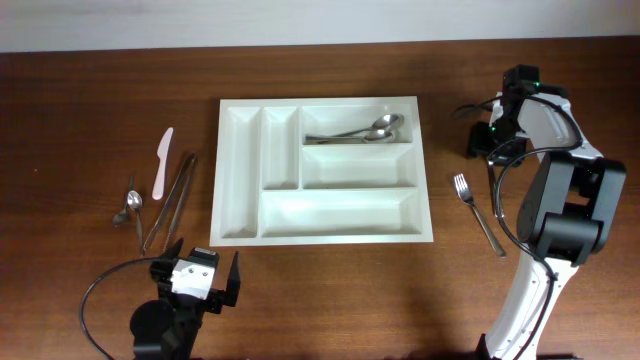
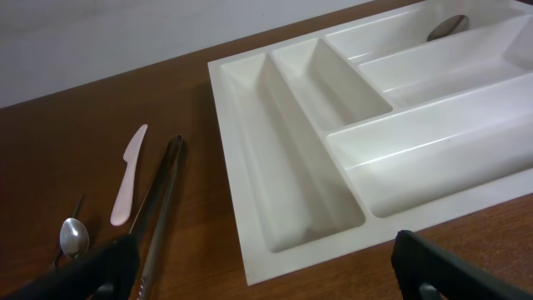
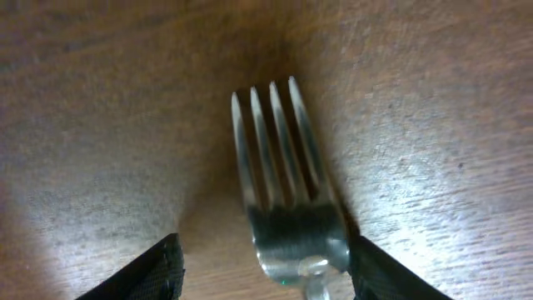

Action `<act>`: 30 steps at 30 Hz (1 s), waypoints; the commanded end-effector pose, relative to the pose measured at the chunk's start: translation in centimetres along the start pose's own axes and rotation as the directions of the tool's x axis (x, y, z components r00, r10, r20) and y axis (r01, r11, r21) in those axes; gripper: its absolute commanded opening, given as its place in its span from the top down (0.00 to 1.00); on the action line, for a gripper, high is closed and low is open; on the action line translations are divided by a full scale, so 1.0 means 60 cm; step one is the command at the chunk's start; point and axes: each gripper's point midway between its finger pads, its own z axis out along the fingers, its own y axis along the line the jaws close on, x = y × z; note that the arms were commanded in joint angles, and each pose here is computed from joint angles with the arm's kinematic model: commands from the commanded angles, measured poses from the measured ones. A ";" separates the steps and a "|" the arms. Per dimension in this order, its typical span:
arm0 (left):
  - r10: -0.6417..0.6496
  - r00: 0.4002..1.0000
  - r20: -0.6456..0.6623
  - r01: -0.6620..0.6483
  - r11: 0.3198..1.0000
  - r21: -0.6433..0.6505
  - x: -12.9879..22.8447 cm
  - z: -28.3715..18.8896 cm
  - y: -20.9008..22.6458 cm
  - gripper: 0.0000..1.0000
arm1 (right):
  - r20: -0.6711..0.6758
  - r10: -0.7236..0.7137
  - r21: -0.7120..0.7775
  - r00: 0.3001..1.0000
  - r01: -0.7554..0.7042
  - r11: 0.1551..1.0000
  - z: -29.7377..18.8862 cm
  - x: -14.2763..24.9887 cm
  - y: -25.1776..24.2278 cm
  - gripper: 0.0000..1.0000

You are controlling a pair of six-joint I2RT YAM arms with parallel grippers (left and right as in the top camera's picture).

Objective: Pack container
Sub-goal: 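Move the right gripper over the upper fork and grasp it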

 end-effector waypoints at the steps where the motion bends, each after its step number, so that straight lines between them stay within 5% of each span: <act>1: -0.014 1.000 0.006 0.014 1.000 0.007 0.000 0.000 -0.002 0.01 | -0.014 -0.003 0.033 1.000 0.004 0.999 0.015 0.007 -0.008 0.39; 14: -0.014 1.000 0.006 0.014 1.000 0.007 0.000 0.000 -0.002 0.01 | -0.006 -0.003 0.034 1.000 0.004 0.999 0.015 0.004 -0.008 0.62; 30: -0.014 1.000 0.006 0.014 1.000 0.007 0.000 0.000 -0.002 0.01 | -0.007 -0.004 0.034 1.000 0.004 0.999 0.015 0.004 -0.008 0.79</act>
